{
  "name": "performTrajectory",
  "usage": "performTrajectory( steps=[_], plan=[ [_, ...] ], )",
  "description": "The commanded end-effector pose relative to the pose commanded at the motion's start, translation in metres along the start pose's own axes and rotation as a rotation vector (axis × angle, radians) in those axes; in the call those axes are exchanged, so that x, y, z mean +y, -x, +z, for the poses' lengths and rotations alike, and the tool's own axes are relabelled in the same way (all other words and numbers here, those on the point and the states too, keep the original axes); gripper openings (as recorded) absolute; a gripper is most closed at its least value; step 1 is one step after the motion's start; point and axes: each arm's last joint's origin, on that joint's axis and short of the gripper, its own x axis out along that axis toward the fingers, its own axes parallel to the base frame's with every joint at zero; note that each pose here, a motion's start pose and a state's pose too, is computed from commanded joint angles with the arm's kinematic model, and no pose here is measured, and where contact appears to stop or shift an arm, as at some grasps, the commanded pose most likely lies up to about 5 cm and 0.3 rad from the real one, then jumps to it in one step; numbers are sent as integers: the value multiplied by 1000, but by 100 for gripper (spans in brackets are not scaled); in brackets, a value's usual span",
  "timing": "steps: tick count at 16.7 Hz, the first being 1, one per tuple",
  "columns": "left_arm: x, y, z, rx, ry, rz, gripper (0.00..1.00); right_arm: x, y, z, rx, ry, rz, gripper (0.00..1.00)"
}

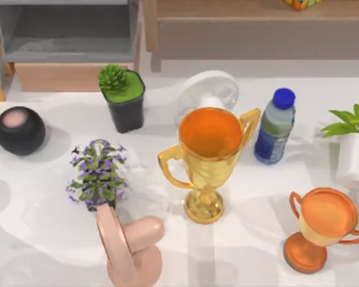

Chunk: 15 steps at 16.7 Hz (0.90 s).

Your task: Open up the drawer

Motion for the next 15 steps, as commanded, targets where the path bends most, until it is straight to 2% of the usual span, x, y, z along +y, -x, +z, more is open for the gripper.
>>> performTrajectory(
  steps=[8,15],
  plan=[
    [-2,59,1,-2,4,-5,0,0,0,0,0,0,0,100],
    [-2,65,2,-7,-1,-1,0,0,0,0,0,0,0,100]
  ],
)
